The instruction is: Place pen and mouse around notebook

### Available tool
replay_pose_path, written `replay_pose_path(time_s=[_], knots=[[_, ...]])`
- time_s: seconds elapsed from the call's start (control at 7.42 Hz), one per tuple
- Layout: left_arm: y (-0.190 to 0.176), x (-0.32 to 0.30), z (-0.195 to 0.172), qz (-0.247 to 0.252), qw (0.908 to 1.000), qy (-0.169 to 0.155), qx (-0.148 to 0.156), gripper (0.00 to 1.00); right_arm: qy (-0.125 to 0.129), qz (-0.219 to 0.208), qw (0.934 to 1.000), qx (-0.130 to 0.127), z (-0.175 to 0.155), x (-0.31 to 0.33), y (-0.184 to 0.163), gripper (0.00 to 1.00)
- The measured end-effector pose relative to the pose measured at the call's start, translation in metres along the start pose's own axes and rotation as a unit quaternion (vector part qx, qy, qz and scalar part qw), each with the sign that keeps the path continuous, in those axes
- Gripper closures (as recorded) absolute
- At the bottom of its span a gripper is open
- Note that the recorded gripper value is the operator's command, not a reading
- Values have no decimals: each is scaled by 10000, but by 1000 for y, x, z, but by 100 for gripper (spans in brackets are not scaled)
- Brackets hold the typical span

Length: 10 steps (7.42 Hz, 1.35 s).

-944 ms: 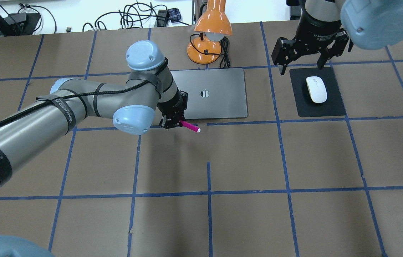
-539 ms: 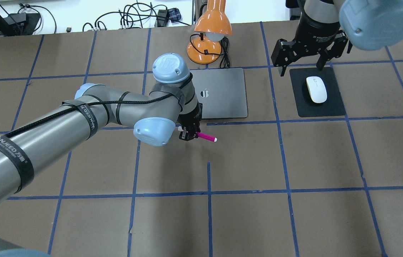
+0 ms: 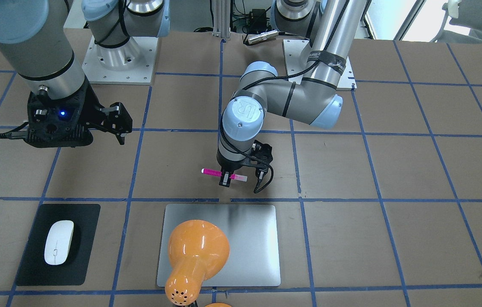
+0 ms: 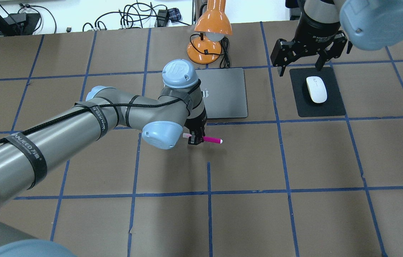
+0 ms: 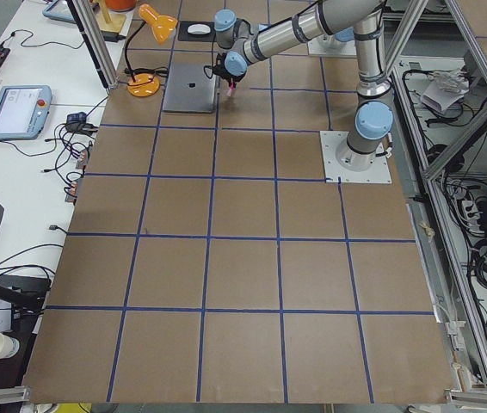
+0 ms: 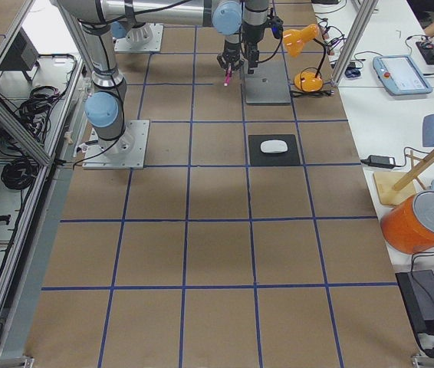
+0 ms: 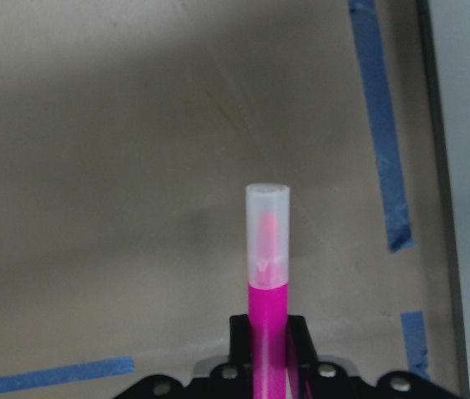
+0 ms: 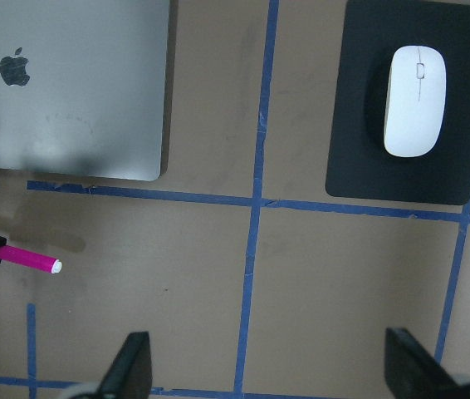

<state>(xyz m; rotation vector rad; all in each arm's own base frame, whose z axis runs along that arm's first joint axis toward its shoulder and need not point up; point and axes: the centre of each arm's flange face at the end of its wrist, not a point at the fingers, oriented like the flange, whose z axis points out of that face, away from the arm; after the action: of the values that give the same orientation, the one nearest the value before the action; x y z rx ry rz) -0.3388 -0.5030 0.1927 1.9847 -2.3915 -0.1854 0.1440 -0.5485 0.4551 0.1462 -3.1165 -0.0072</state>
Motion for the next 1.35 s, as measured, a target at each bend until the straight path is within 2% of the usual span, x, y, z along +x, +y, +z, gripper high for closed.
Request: replay_pose_path(time_s=[0.27,0.4,0.54,0.67,0.81,1.21,1.35], knots=[[3,1,5,-250,9997,32,-23,100,-6,0,10000,1,0,0,0,0],[3,1,7,-298,9995,29,-31,81,-5,3,10000,-12,1,1,0,0],[4,0,8,-302,9995,15,-34,46,-3,6,10000,-17,1,1,1,0],[4,0,9,-285,9996,-1,-36,26,-3,8,10000,-16,1,1,1,0],[4,0,9,-266,9996,-8,-38,15,-3,10,10000,-17,1,1,1,0],[4,2,2,-81,9999,70,-53,14,1,13,10000,-34,2,1,1,0],[-2,6,-10,353,9992,176,-65,14,1,14,10000,-39,2,1,1,0]])
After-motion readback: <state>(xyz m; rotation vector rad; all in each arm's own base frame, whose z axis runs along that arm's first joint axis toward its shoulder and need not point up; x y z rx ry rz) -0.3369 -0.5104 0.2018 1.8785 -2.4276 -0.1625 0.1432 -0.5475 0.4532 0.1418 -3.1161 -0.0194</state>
